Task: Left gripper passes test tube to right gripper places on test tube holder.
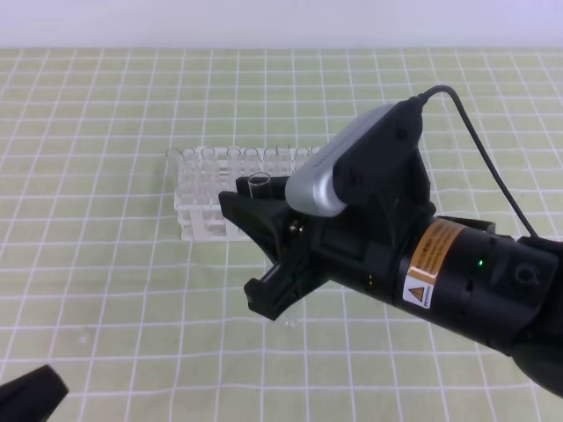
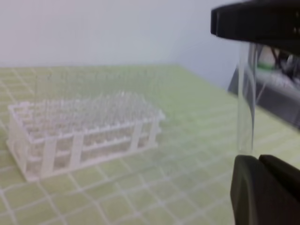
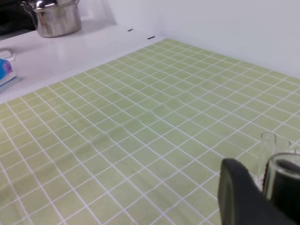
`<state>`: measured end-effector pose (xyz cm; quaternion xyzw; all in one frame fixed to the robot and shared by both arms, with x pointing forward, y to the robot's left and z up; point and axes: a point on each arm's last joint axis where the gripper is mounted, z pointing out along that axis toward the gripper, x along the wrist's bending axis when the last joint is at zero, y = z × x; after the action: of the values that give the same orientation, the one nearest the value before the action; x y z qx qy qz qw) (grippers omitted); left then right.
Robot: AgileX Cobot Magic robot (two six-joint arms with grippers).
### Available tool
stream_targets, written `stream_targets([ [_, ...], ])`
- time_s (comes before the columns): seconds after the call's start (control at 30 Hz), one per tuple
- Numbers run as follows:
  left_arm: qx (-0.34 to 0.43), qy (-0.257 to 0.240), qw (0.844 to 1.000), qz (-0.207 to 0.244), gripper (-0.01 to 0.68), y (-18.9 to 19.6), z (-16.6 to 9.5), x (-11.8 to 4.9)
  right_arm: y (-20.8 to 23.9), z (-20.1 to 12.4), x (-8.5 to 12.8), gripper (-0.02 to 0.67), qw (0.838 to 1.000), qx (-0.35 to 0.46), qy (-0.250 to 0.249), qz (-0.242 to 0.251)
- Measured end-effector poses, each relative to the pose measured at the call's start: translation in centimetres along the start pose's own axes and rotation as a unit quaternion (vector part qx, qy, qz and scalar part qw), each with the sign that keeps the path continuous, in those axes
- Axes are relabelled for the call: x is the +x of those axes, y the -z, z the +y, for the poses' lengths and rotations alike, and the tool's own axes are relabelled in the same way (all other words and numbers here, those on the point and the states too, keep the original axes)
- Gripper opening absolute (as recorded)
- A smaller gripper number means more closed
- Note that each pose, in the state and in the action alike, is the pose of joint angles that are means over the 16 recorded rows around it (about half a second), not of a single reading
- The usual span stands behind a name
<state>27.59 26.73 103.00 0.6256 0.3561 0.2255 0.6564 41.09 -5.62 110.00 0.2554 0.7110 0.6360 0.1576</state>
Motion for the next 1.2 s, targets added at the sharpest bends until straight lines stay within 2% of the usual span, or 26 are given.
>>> stream_targets([
  [0.3, -0.031, 0.008, 0.999, 0.005, -0.002, -1.1, -3.5, 0.9, 0.0, 0.0, 0.0, 0.087, 1.000, 0.000, 0.001, 0.000],
  [0.57, 0.005, 0.008, 1.000, 0.009, -0.002, -1.3, -5.3, 1.2, 0.0, 0.1, -1.0, 0.087, 1.000, -0.002, 0.000, -0.016],
  [0.83, 0.048, 0.007, 0.999, 0.008, -0.002, -1.3, -6.1, 1.2, 0.4, 0.6, -3.8, 0.087, 0.998, -0.021, -0.003, -0.060],
  [1.2, 0.060, 0.008, 0.998, 0.007, -0.002, -1.3, -6.3, 1.1, 1.2, 1.5, -8.4, 0.087, 0.989, -0.085, 0.007, -0.124],
])
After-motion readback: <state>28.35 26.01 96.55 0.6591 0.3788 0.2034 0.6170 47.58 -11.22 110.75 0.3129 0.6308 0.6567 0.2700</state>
